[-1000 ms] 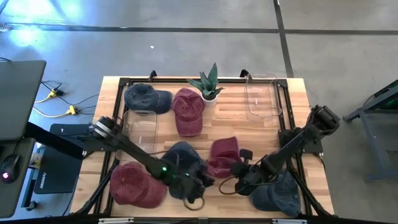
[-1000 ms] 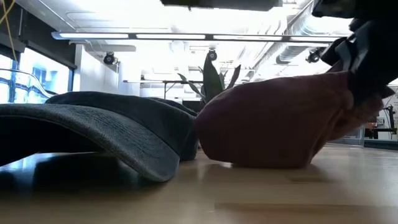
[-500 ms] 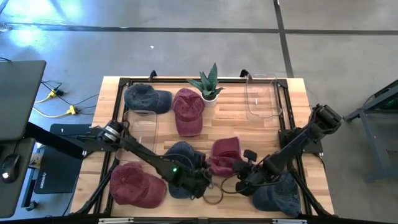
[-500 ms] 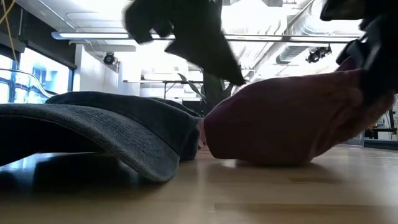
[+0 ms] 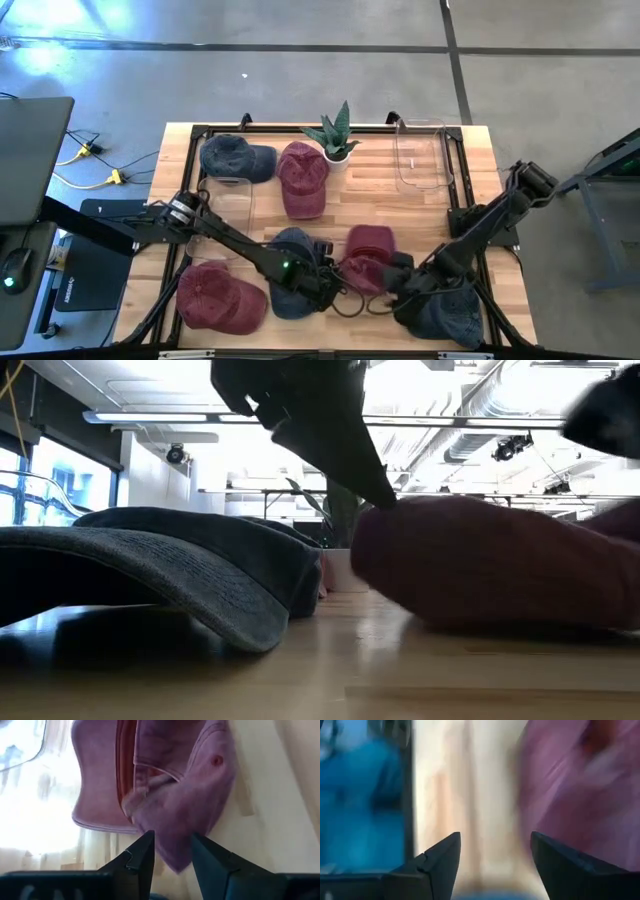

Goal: Pick & Place hat
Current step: Put the right red cap into the left transparent bin

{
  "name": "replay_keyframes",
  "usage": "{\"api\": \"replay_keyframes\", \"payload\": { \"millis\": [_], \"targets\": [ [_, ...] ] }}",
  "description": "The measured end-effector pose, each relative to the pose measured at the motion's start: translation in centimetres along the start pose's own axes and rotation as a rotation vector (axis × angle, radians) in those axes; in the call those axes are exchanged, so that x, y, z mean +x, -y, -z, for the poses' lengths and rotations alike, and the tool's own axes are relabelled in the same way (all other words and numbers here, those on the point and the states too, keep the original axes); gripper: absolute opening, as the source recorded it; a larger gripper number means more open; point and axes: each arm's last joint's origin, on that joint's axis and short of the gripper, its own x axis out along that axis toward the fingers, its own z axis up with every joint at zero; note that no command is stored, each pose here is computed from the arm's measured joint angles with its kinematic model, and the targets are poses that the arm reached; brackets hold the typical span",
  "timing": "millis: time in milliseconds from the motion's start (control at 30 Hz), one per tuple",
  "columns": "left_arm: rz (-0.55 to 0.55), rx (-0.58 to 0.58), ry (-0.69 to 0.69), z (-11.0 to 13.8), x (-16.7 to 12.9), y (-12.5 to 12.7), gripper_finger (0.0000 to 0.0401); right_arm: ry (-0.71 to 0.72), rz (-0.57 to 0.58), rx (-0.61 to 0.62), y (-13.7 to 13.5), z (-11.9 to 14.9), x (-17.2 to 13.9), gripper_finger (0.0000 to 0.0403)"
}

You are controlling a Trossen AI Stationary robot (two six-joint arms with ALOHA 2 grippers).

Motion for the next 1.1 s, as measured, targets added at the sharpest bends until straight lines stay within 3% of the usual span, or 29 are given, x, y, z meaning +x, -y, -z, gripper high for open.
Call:
{"api": "replay_keyframes", "payload": {
  "millis": [100, 167, 367, 567, 800, 967, 1100],
  "targets": [
    [0.015, 0.002, -0.004, 0.0, 0.0, 0.0, 0.0115, 0.158, 0.085, -0.031, 0.1, -0.7, -0.4, 0.0235],
    [0.014, 0.002, -0.005, 0.0, 0.0, 0.0, 0.0115, 0.190, 0.153, -0.041, 0.6, -1.0, -0.3, 0.0230],
    [0.012, 0.002, -0.002, 0.0, 0.0, 0.0, 0.0115, 0.004, 0.352, 0.050, 4.1, -1.1, 2.0, 0.0212],
    [0.047, -0.010, 0.012, -0.2, 0.0, 0.1, 0.0115, -0.147, 0.361, 0.072, 5.7, -1.2, 4.5, 0.0170],
    [0.094, -0.078, 0.072, -0.9, 0.0, 0.3, 0.0115, -0.098, 0.363, 0.100, 5.4, -1.3, 4.0, 0.0016],
    [-0.009, -0.129, 0.083, -0.6, 2.1, -0.1, 0.0115, 0.031, 0.402, 0.232, 4.4, -0.8, 2.4, 0.0026],
    [-0.115, -0.177, 0.073, -0.1, 4.3, -1.1, 0.0115, 0.053, 0.409, 0.267, 3.5, 0.3, 1.8, 0.0006]
  ]
}}
